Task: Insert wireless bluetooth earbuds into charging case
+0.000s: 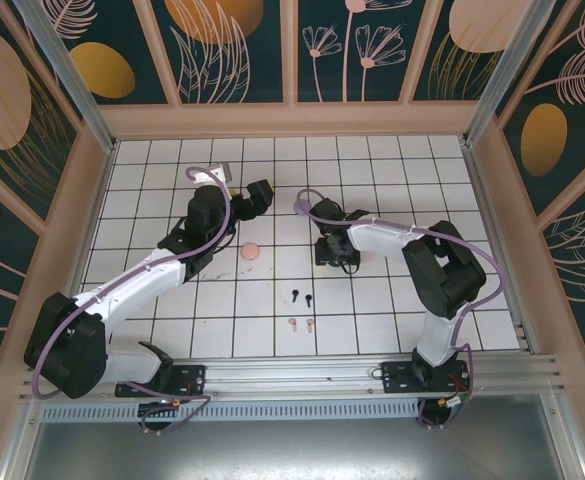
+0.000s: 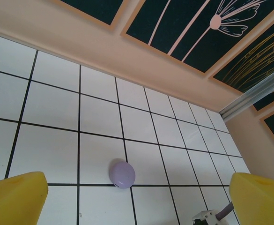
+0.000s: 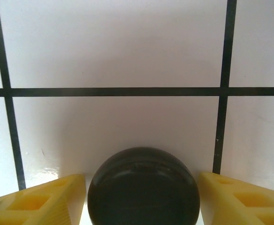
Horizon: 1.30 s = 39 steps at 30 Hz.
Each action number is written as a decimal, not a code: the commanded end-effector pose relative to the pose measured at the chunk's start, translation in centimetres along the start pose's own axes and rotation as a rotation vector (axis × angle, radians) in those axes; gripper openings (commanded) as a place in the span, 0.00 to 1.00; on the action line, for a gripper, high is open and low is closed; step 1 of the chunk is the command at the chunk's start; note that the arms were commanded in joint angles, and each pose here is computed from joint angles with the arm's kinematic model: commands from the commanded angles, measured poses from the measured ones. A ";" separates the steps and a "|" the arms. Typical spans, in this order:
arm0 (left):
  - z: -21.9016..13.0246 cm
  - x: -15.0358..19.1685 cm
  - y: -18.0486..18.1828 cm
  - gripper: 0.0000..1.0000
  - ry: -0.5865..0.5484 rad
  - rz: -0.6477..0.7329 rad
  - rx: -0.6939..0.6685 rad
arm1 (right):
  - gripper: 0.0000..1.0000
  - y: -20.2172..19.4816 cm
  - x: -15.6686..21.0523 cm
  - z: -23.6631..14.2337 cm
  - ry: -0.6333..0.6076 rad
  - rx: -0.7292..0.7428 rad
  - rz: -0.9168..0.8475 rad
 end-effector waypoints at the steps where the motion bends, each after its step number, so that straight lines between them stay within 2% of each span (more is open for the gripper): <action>1: -0.1 -0.2 0.0 0.99 -0.008 0.014 0.010 | 0.61 0.1 -0.1 0.4 0.008 0.024 0.004; 8: -0.2 0.3 -0.4 0.99 0.040 -0.002 0.044 | 0.52 0.1 0.0 0.6 0.009 0.019 0.006; 16: 0.6 2.4 1.2 0.99 0.097 -0.009 0.049 | 0.39 -0.3 -0.3 -0.2 -0.023 -0.044 0.070; 23: 0.6 3.8 0.8 0.99 0.117 0.009 0.217 | 0.34 -1.8 -3.6 -5.6 -0.198 -0.188 0.256; 30: -0.6 4.7 0.6 0.99 0.082 -0.012 0.401 | 0.34 -2.6 -8.1 -11.8 -0.357 -0.402 0.459; 35: -1.3 5.1 0.3 0.98 0.058 -0.033 0.524 | 0.34 -2.0 -10.7 -15.0 -0.426 -0.578 0.596; 39: -1.1 5.2 0.0 0.97 0.048 -0.049 0.568 | 0.34 -0.9 -11.9 -16.5 -0.441 -0.708 0.689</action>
Point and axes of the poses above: each hand's point on the last joint's axis, 136 mm out from that joint toward the fingers, its own z axis out along the fingers, its own y axis along the line the jaws close on, x = y × z, the point moved 7 cm from there along -z, back along the fingers, and after that the axes turned 10 degrees about -z, right-handed, at the moved point
